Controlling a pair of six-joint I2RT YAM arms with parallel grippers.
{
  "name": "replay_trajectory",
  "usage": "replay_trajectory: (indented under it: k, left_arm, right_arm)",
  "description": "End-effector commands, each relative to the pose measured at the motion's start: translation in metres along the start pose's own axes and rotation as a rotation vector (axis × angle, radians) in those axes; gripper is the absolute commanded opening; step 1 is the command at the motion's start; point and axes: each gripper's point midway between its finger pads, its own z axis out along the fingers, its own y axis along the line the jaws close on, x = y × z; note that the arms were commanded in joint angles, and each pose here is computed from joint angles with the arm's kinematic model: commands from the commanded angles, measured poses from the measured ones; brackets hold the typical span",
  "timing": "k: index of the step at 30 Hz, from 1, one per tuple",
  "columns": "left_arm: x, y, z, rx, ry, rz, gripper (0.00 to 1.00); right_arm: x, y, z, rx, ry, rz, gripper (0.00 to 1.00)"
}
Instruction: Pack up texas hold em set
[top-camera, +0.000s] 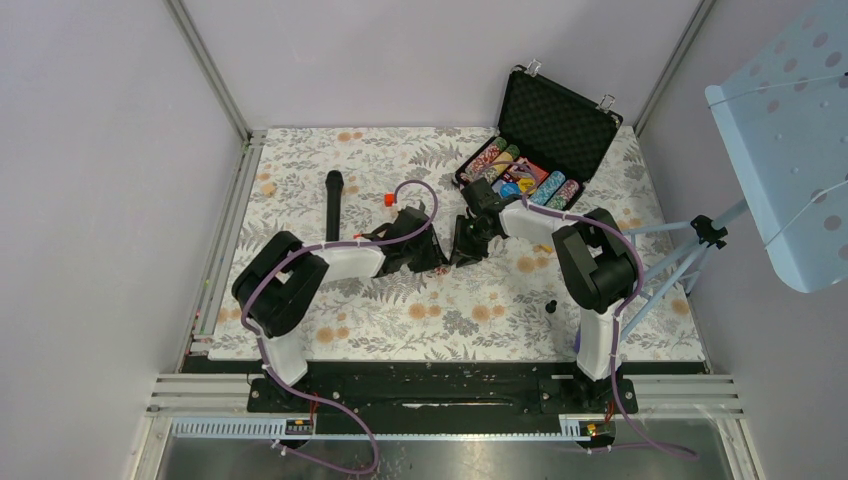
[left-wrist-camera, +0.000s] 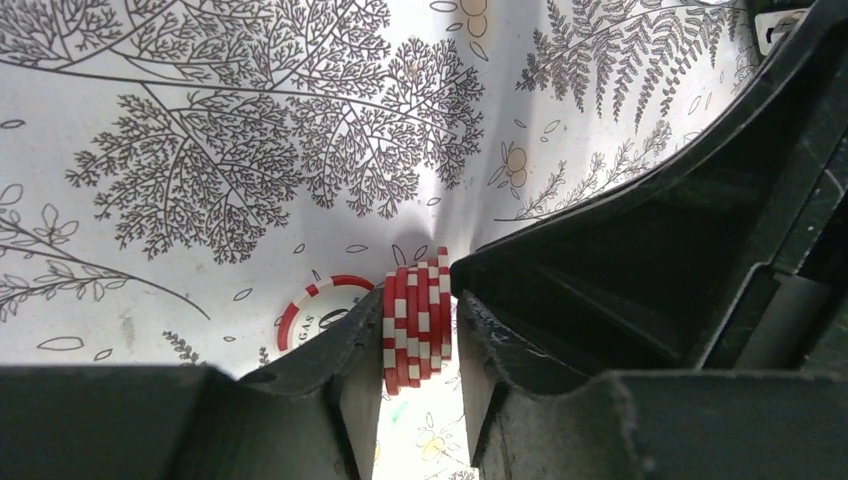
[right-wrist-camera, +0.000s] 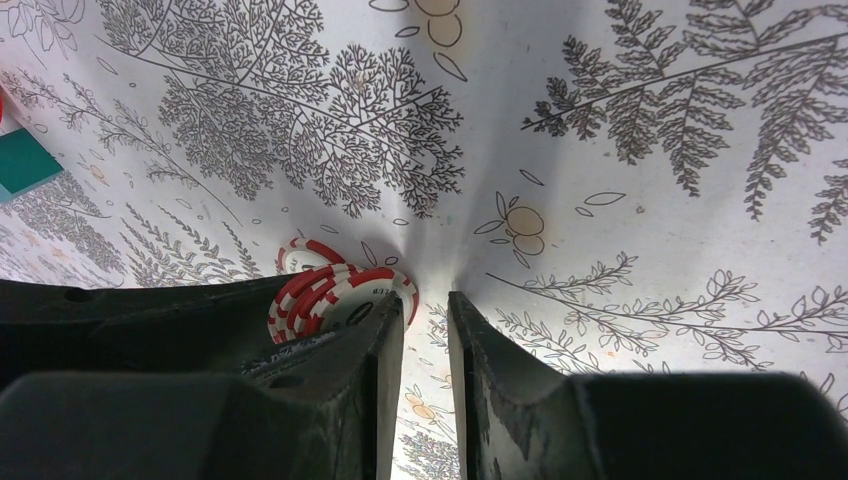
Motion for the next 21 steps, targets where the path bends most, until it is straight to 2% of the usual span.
replay_trajectory:
  k: [1, 7, 11, 21]
  left_arm:
    - [-0.001, 0.004, 0.008, -0.043, -0.017, 0.030, 0.29]
    - [-0.001, 0.005, 0.009, -0.053, -0.019, 0.040, 0.13]
    - [-0.001, 0.004, 0.008, -0.059, -0.014, 0.063, 0.00]
    - [-0.015, -0.006, -0.001, -0.120, -0.050, 0.227, 0.00]
  right_arm:
    - [0.021, -0.009, 0.010, 0.035, 0.062, 0.005, 0.31]
    - [0.020, -0.009, 0.010, 0.036, 0.061, 0.003, 0.31]
    - [0.013, -0.012, 0.002, 0.058, 0.015, -0.005, 0.31]
    - [-0.031, -0.040, -0.077, 0.153, -0.343, 0.058, 0.49]
